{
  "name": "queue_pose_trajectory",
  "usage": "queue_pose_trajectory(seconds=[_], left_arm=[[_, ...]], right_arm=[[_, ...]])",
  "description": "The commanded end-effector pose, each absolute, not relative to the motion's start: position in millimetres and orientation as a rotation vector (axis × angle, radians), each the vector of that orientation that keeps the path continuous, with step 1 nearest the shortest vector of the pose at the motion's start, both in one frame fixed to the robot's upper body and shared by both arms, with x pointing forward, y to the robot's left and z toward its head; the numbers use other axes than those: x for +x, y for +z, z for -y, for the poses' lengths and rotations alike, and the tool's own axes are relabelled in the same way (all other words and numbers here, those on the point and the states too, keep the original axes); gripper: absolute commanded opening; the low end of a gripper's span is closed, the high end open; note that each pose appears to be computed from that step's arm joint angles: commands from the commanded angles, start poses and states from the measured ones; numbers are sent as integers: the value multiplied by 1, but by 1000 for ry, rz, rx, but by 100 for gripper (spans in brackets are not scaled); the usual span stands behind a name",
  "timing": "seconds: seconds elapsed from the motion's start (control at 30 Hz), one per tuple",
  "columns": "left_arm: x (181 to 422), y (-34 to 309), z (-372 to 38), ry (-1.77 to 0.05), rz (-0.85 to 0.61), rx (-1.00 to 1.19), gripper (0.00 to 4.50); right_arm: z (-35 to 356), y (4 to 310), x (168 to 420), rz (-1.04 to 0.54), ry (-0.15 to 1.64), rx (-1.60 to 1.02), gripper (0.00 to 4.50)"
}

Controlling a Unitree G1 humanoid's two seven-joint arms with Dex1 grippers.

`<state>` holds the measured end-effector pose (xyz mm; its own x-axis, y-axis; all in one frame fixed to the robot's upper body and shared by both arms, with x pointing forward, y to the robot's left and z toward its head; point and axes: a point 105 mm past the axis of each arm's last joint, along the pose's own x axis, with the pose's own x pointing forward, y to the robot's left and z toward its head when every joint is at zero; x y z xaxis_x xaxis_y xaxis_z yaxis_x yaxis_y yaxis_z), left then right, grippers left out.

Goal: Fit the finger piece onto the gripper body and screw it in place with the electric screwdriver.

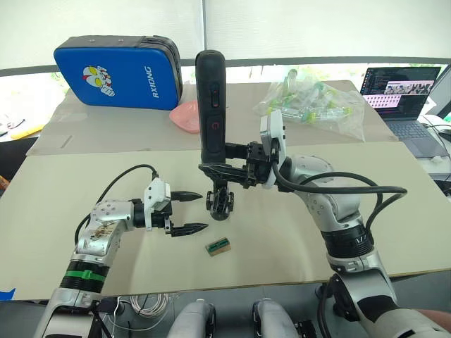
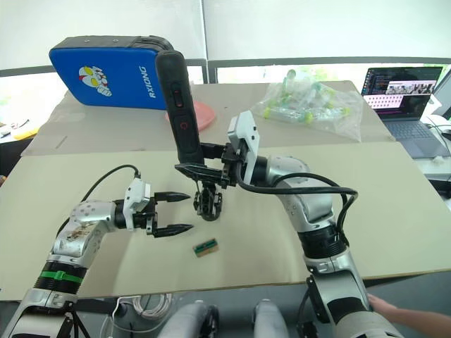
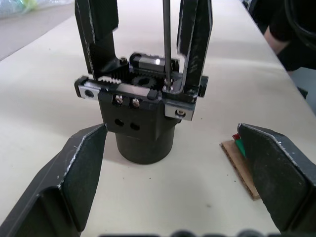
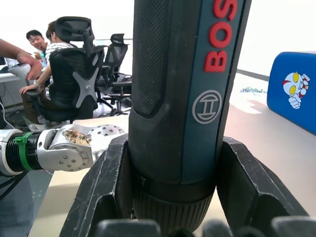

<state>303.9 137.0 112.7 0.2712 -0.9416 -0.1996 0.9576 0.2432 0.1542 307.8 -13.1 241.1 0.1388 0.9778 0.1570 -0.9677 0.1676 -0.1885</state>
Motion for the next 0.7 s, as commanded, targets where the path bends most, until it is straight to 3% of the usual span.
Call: queue_pose_trajectory(seconds=[0.03, 0.7], left_arm=[[310, 111, -133, -1275, -80, 303, 450], [338, 85, -101, -1239, -108, 302, 450]], right_arm=[[14, 256, 299, 356, 1414, -76, 196], [14, 255, 297, 359, 1412, -92, 196]])
